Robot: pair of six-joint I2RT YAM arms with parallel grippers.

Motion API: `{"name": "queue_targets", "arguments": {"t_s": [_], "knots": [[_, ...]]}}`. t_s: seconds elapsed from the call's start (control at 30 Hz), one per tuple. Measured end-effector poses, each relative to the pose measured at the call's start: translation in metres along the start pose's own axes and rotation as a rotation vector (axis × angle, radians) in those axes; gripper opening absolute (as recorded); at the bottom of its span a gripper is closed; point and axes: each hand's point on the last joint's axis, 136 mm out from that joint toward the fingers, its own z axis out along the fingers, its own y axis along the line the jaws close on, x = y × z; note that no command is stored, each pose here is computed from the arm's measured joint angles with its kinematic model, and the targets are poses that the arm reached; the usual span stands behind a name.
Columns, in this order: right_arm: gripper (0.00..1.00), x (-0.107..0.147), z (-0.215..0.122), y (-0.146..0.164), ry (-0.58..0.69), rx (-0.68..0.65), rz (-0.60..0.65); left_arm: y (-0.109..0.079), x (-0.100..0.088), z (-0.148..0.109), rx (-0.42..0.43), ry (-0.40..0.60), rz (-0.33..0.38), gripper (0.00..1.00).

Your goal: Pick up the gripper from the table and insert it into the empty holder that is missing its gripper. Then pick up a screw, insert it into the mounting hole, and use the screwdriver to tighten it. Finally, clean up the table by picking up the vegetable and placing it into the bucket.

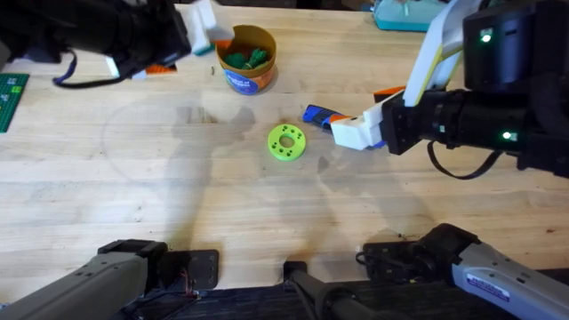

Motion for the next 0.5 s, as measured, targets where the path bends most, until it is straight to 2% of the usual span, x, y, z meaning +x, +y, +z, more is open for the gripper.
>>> {"name": "queue_targets", "arguments": {"t_s": [0.13, 0.2, 0.5], "knots": [[0.962, 0.008, -0.001, 0.0, 0.031, 0.001, 0.002, 0.002, 0.003, -0.002, -0.011, 0.001, 0.02, 0.991], [0.962, 0.002, -0.002, 0.0, 0.003, 0.0, 0.001, 0.002, 0.0, -0.004, -0.014, -0.013, 0.046, 0.991], [0.962, -0.011, -0.006, 0.001, -0.058, -0.002, -0.002, -0.007, -0.023, -0.006, 0.015, -0.11, 0.139, 0.991]]}}
